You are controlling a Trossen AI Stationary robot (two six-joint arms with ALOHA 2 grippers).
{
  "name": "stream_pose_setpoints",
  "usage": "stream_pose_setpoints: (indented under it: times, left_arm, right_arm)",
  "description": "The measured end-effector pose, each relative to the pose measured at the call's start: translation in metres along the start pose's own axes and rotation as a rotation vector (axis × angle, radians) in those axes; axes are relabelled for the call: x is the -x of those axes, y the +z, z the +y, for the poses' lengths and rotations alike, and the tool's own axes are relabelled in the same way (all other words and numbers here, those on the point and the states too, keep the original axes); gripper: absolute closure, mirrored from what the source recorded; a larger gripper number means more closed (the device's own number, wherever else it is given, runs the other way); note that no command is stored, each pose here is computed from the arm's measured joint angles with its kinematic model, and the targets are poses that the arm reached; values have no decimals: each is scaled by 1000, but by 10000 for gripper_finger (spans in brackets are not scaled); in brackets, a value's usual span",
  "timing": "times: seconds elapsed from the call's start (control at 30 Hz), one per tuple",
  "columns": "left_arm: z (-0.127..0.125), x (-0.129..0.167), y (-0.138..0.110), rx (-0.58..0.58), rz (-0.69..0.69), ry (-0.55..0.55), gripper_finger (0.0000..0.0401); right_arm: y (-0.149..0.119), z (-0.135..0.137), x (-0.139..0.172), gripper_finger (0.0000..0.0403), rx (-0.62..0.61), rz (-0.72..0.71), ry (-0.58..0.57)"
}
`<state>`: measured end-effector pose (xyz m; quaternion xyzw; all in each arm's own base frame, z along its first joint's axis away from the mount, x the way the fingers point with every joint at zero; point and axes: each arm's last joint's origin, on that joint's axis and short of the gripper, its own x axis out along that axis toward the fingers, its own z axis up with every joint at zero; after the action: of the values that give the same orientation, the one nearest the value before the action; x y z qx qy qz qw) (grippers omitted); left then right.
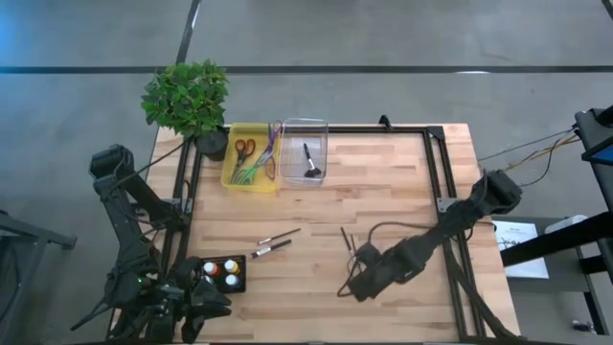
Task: Pick & Place Paint Supplies
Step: Put the gold and black paintbrush into the transparent bin
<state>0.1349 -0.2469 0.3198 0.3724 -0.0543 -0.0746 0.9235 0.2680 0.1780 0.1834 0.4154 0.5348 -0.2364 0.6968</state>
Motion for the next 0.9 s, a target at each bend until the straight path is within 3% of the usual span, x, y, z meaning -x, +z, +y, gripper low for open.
stream_pose_setpoints:
  times: [0.13, 0.4, 0.9]
  left_arm:
    - [0, 0, 0, -1, 0, 0, 285]
    - [0, 0, 0, -3, 0, -1, 285]
    - [-2, 0, -3, -54, 17, -20, 285]
  right_arm:
    - [-7, 17, -11, 197, 38, 16, -55]
    - [-7, 28, -22, 197, 55, 25, -298]
    - [-7, 29, -37, 197, 14, 64, -331]
